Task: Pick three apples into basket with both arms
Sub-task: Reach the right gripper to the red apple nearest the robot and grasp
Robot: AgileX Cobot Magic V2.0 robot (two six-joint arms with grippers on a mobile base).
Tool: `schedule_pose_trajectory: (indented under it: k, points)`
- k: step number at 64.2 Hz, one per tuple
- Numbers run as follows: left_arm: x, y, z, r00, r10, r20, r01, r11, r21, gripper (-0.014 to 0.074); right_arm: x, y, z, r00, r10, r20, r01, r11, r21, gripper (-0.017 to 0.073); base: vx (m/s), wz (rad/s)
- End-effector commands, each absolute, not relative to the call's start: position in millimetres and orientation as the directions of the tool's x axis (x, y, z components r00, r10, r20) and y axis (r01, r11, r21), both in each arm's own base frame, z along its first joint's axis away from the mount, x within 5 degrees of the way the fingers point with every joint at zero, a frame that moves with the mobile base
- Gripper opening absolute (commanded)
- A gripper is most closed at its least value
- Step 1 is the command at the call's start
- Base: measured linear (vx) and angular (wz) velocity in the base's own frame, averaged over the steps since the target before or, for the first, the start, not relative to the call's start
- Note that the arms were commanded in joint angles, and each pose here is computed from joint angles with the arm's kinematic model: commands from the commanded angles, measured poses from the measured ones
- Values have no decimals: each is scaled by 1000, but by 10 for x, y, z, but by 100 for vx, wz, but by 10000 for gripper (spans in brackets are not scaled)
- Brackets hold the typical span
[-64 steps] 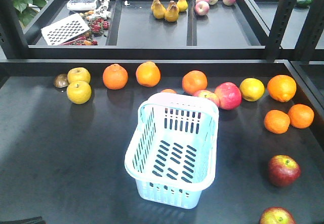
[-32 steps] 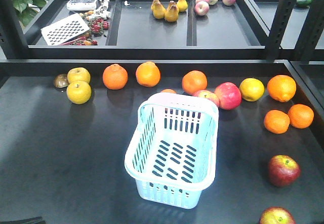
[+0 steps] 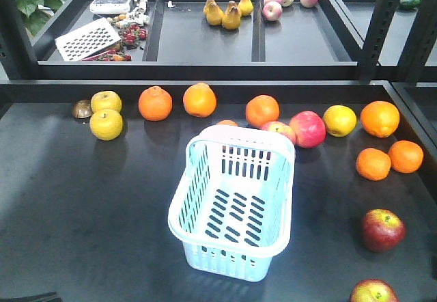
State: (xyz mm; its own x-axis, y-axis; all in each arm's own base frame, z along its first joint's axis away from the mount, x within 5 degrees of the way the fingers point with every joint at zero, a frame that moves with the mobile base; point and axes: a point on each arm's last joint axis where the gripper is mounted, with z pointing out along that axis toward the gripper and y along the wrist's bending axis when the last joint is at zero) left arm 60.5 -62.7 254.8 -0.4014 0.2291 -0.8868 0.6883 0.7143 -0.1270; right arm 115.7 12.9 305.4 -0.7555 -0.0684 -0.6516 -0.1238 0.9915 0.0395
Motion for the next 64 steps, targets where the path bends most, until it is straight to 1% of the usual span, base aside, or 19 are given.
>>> schedule_pose_trajectory:
  k: [1, 5, 8, 13, 18, 22, 29, 36, 43, 48, 54, 64]
  points:
    - [647, -630, 2669, -372, 158, -914, 666, 732, -144, -8, 1353, 180, 3068, -756, -106, -645, -181, 982, 50, 574, 0, 0]
    - [647, -630, 2669, -372, 158, -914, 666, 732, -144, -7, 1446, 186, 3008, -774, -116, -622, -187, 981, 50, 659, 0, 0]
    - [647, -630, 2669, -372, 158, -914, 666, 732, -144, -6, 1494, 192, 2962, -794, -112, -597, -184, 981, 60, 697, 0, 0]
    - [647, -630, 2669, -372, 158, -914, 666, 732, -144, -6, 1552, 214, 2913, -815, -96, -571, -179, 980, 91, 720, 0, 0]
    - [647, -630, 2669, -372, 158, -914, 666, 732, -144, -6, 1599, 220, 2871, -826, -114, -552, -194, 977, 88, 717, 0, 0]
    - [647, -630, 2669, -372, 158, -914, 666, 732, -144, -6, 1660, 211, 2808, -847, -129, -515, -195, 978, 76, 711, 0, 0]
    - [647, -630, 2669, -372, 158, -914, 666, 732, -144, -6, 1786, 212, 2616, -910, -134, -392, -183, 979, 89, 700, 0, 0]
    - [647, -630, 2669, -372, 158, -914, 666, 732, -144, -6, 1921, 215, 2422, -946, -135, -295, -171, 980, 99, 693, 0, 0]
    - [649, -629, 2671, -371, 156, -916, 664, 733, -144, -6, 2034, 191, 2211, -973, -131, -189, -148, 986, 80, 687, 0, 0]
    - [649, -629, 2671, -371, 156, -916, 664, 733, -144, -6, 2108, 158, 2064, -983, -132, -125, -139, 989, 46, 683, 0, 0]
    - [649, -629, 2671, -371, 156, -916, 664, 733, -144, -6, 2186, 137, 1931, -989, -114, -92, -117, 993, 23, 677, 0, 0]
    - [649, -629, 2671, -371, 156, -916, 664, 733, -144, -6, 2280, 152, 1743, -994, -96, -54, -98, 994, 38, 668, 0, 0]
